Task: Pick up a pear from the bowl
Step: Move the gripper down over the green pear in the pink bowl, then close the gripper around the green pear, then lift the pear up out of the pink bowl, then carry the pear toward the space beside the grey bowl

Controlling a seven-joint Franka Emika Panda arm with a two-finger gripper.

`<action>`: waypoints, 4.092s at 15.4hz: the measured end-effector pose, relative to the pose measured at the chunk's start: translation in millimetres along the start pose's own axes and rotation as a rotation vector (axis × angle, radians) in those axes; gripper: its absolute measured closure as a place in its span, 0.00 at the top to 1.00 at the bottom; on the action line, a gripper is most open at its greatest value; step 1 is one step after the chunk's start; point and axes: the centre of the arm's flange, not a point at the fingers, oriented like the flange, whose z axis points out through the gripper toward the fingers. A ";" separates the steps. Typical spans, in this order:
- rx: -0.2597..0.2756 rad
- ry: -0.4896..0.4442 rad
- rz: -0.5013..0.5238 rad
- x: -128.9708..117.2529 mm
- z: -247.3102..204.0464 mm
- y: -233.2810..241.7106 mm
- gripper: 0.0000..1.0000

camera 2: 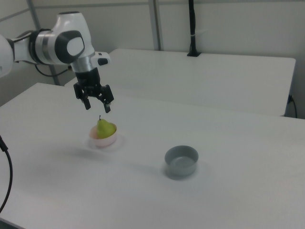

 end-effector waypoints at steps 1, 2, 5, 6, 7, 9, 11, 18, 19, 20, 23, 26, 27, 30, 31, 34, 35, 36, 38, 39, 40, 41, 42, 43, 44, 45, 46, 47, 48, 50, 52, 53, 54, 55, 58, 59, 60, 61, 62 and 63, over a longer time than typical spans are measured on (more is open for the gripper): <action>0.000 0.002 -0.004 4.6 9.7 -2.9 1.00; -0.001 0.002 -0.008 9.0 20.2 -6.0 1.00; -0.002 0.006 -0.022 20.5 49.0 -16.4 1.00; -0.003 0.005 -0.029 23.6 59.1 -21.4 1.00; -0.004 0.003 -0.038 26.1 69.1 -27.8 1.00; -0.006 -0.007 -0.058 29.2 88.3 -42.6 1.00; -0.007 -0.003 -0.059 32.3 101.8 -52.6 1.00; -0.007 0.009 -0.047 39.2 126.1 -60.9 1.00; -0.007 0.007 -0.047 39.3 128.0 -61.0 1.00; -0.008 0.005 -0.047 39.4 129.4 -61.1 1.00; -0.005 0.024 -0.048 42.4 132.5 -61.9 1.00; -0.003 0.043 -0.049 45.9 138.7 -63.1 0.95; -0.004 0.042 -0.049 46.2 140.7 -63.1 0.92; -0.005 0.040 -0.049 46.3 142.5 -63.1 0.88; -0.006 0.040 -0.050 46.4 142.3 -63.1 0.87; -0.007 0.044 -0.052 47.1 140.9 -63.4 0.80; -0.007 0.044 -0.052 47.1 140.9 -63.4 0.80; -0.007 0.044 -0.052 47.1 140.9 -63.4 0.80; -0.007 0.044 -0.052 47.2 140.8 -63.4 0.80; -0.007 0.044 -0.052 47.3 140.7 -63.4 0.80; -0.007 0.045 -0.052 47.4 140.3 -63.4 0.80; -0.008 0.043 -0.052 47.1 138.4 -63.3 0.80; -0.009 0.035 -0.051 45.9 133.8 -62.7 0.80; -0.010 0.026 -0.049 44.1 125.7 -61.4 0.80; -0.011 0.018 -0.046 41.8 112.6 -59.1 0.80; -0.011 0.012 -0.043 38.6 98.0 -56.2 0.80; -0.010 0.008 -0.038 34.3 81.2 -52.6 0.80; -0.010 0.008 -0.034 29.9 65.5 -49.2 0.80; -0.008 0.012 -0.029 25.6 50.5 -45.2 0.80; -0.006 0.015 -0.013 18.2 26.8 -33.8 0.80; -0.005 0.019 0.007 13.5 11.5 -19.7 0.80; -0.005 0.022 0.017 12.7 7.9 -13.5 0.80; -0.005 0.024 0.028 13.0 7.0 -6.5 0.80; -0.007 0.022 0.039 13.6 7.9 1.8 0.80; -0.013 0.012 0.065 14.8 13.3 53.3 0.80; -0.014 0.010 0.068 14.5 14.4 68.2 0.80; -0.014 0.008 0.071 13.7 15.7 84.5 0.80; -0.014 0.004 0.071 12.7 17.7 99.7 0.80; -0.014 -0.001 0.069 11.6 21.3 111.9 0.80; -0.014 -0.006 0.066 11.0 27.6 119.0 0.80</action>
